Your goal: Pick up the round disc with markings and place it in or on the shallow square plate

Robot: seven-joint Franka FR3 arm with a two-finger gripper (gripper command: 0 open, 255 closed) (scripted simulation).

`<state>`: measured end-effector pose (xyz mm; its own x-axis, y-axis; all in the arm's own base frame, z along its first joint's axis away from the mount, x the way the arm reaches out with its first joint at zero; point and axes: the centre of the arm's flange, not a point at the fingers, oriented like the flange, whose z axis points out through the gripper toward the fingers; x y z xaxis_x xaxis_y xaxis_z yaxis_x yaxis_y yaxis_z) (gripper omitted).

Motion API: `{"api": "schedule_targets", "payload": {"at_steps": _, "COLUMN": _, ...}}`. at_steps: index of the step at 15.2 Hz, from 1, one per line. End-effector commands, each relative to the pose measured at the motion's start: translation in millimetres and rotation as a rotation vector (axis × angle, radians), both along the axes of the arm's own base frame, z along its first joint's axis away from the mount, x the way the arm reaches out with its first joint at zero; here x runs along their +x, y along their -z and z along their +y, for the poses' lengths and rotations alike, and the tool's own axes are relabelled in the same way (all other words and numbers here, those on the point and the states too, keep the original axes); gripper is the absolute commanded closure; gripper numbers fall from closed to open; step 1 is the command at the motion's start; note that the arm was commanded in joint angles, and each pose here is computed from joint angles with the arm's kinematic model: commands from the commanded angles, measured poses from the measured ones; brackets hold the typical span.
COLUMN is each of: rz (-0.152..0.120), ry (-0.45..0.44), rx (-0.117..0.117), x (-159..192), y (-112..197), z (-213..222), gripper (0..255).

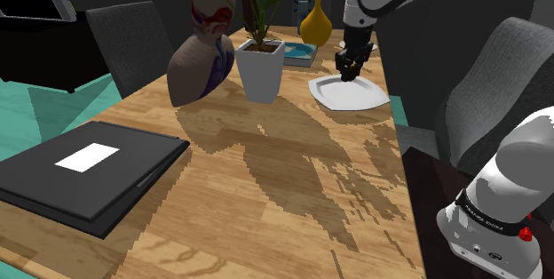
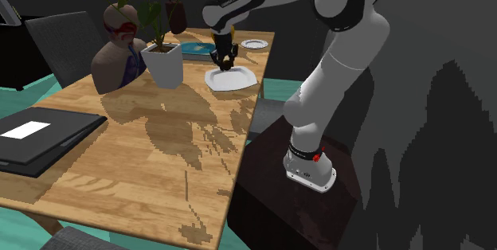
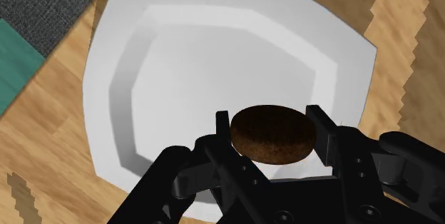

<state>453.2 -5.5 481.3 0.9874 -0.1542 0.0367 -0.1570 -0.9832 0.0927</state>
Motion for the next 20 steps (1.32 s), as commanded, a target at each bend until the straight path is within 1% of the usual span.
{"api": "schedule_targets", "payload": {"at_steps": 1, "rz": 0.000, "ry": -0.001, "rx": -0.001, "x": 17, "y": 3, "z": -22, "gripper": 255}}
{"api": "schedule_targets", "payload": {"at_steps": 4, "rz": 0.000, "ry": -0.001, "rx": -0.001, "x": 35, "y": 3, "z": -49, "gripper": 255}}
{"api": "schedule_targets", "payload": {"at_steps": 16, "rz": 0.000, "ry": -0.001, "rx": -0.001, "x": 35, "y": 66, "z": -49, "gripper": 255}}
{"api": "schedule_targets", "payload": {"at_steps": 20, "rz": 0.000, "ry": -0.001, "rx": -0.001, "x": 35, "y": 70, "z": -49, "gripper": 255}}
